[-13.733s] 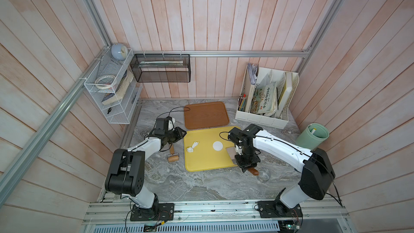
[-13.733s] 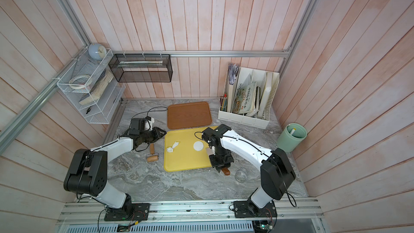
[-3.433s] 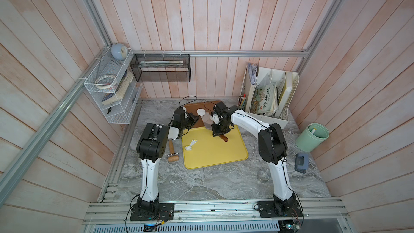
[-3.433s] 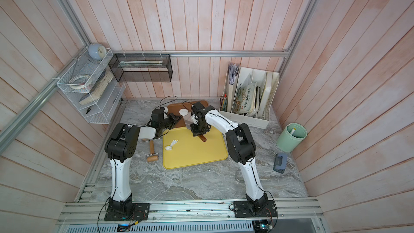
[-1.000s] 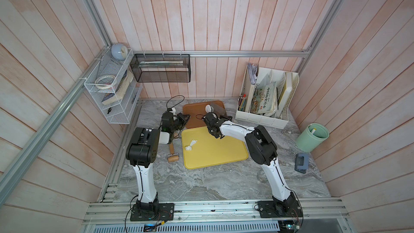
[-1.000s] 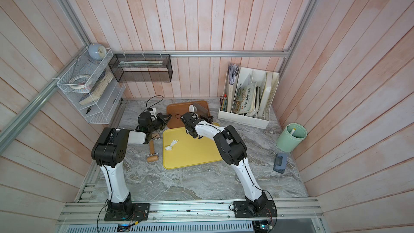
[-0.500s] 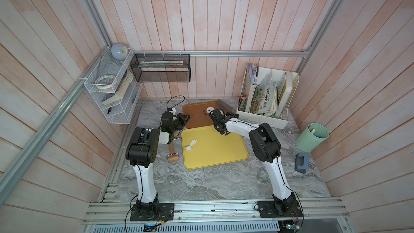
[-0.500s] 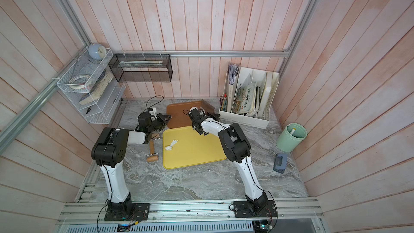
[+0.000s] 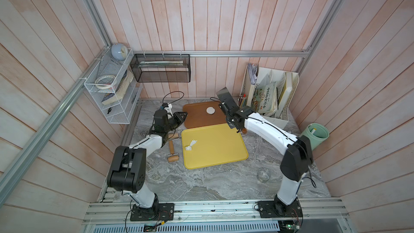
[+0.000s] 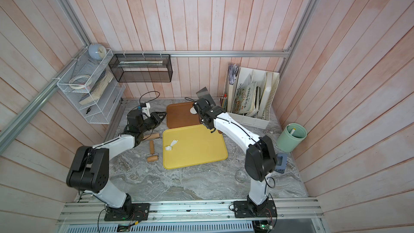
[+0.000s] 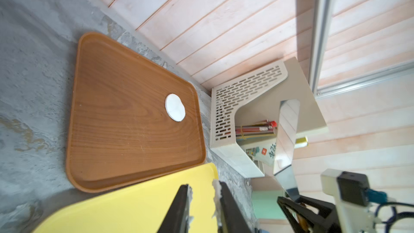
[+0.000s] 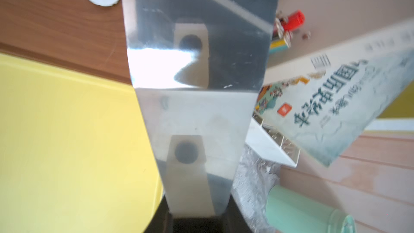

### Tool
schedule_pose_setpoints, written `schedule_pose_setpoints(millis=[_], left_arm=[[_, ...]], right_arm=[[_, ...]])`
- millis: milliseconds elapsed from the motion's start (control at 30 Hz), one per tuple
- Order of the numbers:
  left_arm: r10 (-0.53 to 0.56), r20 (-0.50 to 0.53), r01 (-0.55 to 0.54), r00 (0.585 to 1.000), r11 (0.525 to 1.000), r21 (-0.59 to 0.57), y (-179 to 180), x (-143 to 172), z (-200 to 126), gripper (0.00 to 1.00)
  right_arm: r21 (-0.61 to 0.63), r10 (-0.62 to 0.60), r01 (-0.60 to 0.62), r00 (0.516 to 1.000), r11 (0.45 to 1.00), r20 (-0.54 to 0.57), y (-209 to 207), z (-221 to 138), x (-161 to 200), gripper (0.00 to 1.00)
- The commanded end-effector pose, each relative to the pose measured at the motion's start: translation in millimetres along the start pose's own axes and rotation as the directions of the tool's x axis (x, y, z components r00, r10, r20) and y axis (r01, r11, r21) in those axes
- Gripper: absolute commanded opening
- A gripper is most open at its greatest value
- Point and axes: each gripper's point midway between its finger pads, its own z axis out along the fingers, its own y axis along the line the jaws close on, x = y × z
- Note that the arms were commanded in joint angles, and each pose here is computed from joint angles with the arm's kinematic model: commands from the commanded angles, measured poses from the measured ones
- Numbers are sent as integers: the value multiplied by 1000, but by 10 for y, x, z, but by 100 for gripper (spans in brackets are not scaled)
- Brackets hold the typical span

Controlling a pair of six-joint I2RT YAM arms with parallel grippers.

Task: Roll out the dumpling wrappers from the dough
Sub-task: Place the dumpling wrapper on the plate, then place the spatula at the center of the board.

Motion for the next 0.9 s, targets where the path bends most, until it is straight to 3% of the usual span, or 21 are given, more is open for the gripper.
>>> schedule_pose_setpoints(millis=[0, 267, 300, 333, 400, 667, 867], left_arm=[[100, -72, -110, 992, 982, -152, 232, 263, -279, 43], [219, -46, -224, 975, 950, -218, 120, 382, -879, 66], [227, -45, -232, 973, 947, -221, 115, 397, -925, 76], [235, -46, -239, 971, 945, -223, 110, 407, -956, 99], [242, -54, -248, 969, 939, -238, 137, 441, -1014, 100], [258, -67, -267, 964, 926, -267, 213, 494, -1074, 100], [271, -59, -277, 961, 922, -272, 200, 456, -1075, 100]], right_arm=[[-172, 194, -222, 967, 960, -163, 187, -114, 595, 0], [-125, 397, -429, 891, 894, -221, -184, -14, 1479, 0], [-110, 409, -438, 887, 892, -216, -260, 43, 1537, 0], [-97, 427, -455, 877, 885, -220, -303, 91, 1581, 0], [-170, 437, -484, 864, 859, -249, -265, 201, 1625, 0], [5, 475, -508, 802, 862, -363, -516, 708, 1899, 0], [12, 504, -537, 784, 844, -362, -539, 892, 1922, 0]])
